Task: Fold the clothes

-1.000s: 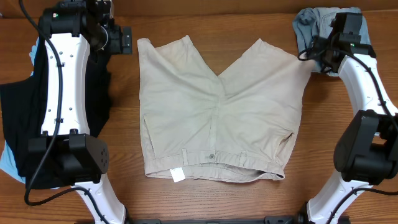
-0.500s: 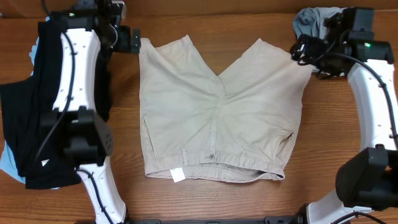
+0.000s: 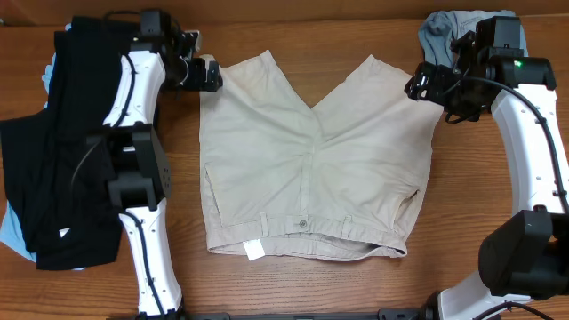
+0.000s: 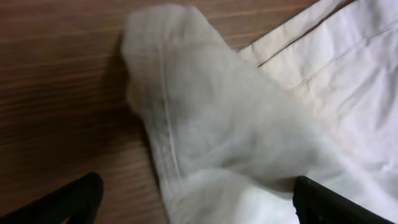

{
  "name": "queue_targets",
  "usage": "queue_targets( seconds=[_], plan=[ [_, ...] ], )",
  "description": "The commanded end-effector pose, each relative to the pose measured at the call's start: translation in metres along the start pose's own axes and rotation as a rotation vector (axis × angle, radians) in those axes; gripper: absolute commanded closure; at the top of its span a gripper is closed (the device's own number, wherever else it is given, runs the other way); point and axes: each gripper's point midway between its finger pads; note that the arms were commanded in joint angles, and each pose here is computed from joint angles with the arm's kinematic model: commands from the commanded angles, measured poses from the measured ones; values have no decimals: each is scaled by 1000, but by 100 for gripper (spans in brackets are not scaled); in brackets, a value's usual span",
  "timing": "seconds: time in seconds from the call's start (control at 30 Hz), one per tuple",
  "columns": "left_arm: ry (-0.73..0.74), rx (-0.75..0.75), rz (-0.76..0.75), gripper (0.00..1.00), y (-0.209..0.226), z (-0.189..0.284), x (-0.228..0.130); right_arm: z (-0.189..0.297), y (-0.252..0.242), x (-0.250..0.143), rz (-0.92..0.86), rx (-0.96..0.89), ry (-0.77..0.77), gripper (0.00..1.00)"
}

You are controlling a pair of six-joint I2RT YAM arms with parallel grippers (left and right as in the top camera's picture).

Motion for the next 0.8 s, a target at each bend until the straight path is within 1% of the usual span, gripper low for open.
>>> queue_targets(
  seconds=[0.0, 0.13, 0.33, 0.4, 0.43, 0.53, 0.57, 0.6, 0.7, 0.77],
  plan=[
    [34, -60, 10, 3, -7, -19, -9, 4, 2, 3, 3, 6, -11, 0],
    [28, -64, 7, 12, -5, -26, -8, 4, 2, 3, 3, 6, -12, 0],
    [13, -73, -1, 35, -6, -32, -5, 4, 2, 3, 3, 6, -11, 0],
    [11, -84, -6, 48, -9, -34, -4, 4, 2, 3, 3, 6, -11, 0],
    [10, -87, -8, 57, -11, -34, -4, 4, 2, 3, 3, 6, -11, 0],
    [5, -90, -13, 79, -13, -35, -3, 4, 2, 3, 3, 5, -12, 0],
    [0, -90, -16, 89, -13, -35, -2, 4, 2, 3, 3, 5, -12, 0],
    [-5, -91, -17, 95, -14, -35, -1, 4, 2, 3, 3, 5, -12, 0],
    [-7, -89, -11, 96, -14, -24, 5, 4, 2, 3, 3, 5, -12, 0],
    [1, -82, 5, 96, -12, -7, 10, 4, 2, 3, 4, 5, -12, 0]
  ],
)
Point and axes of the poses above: each gripper's point midway between its finger pads, its own z axis back along the fingers, its own y axis along the line the jaws close on, x = y × z, and after that the axes turned 12 degrees about z, right-handed
